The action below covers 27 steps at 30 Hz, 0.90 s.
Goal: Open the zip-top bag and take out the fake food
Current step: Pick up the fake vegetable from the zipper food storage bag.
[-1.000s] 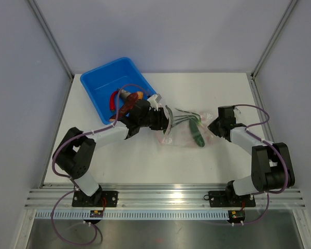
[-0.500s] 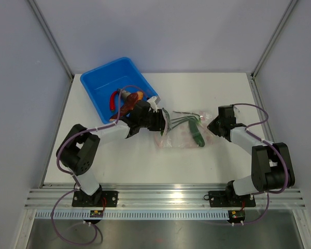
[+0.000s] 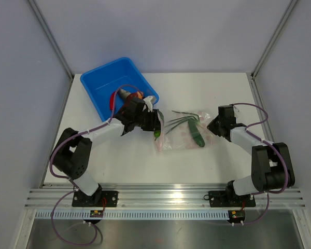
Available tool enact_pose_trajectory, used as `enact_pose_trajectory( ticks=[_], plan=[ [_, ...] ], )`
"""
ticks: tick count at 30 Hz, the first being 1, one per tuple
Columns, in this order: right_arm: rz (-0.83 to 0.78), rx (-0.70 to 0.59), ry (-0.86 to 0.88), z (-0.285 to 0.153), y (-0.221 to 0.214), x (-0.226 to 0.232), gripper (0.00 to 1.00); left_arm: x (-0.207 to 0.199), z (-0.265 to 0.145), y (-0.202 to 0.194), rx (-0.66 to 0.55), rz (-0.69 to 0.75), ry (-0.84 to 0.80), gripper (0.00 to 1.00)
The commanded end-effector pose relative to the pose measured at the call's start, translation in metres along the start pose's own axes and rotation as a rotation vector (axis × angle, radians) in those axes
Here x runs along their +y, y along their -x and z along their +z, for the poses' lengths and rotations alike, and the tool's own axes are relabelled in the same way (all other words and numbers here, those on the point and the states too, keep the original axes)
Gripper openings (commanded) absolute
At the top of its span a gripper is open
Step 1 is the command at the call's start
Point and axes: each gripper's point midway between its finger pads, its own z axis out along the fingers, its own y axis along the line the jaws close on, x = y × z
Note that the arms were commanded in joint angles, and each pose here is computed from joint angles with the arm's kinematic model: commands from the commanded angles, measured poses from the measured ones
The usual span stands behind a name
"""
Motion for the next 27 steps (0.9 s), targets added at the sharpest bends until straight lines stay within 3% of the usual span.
enact_pose_trajectory(
  ticks=[1, 14, 19, 27],
  plan=[
    [-0.004, -0.047, 0.014, -0.002, 0.018, 0.01, 0.0, -0.017, -0.025, 0.006, -0.042, 0.036, -0.048, 0.27],
    [0.009, -0.061, -0.005, -0.003, 0.02, 0.007, 0.0, -0.016, -0.062, -0.051, -0.026, 0.014, -0.08, 0.27],
    [0.015, -0.061, -0.023, -0.002, 0.021, 0.005, 0.0, -0.045, -0.081, -0.064, 0.011, 0.039, -0.235, 0.28],
    [0.03, -0.067, -0.002, -0.001, 0.021, 0.008, 0.0, -0.049, -0.083, -0.091, 0.099, 0.051, -0.301, 0.29]
  ],
)
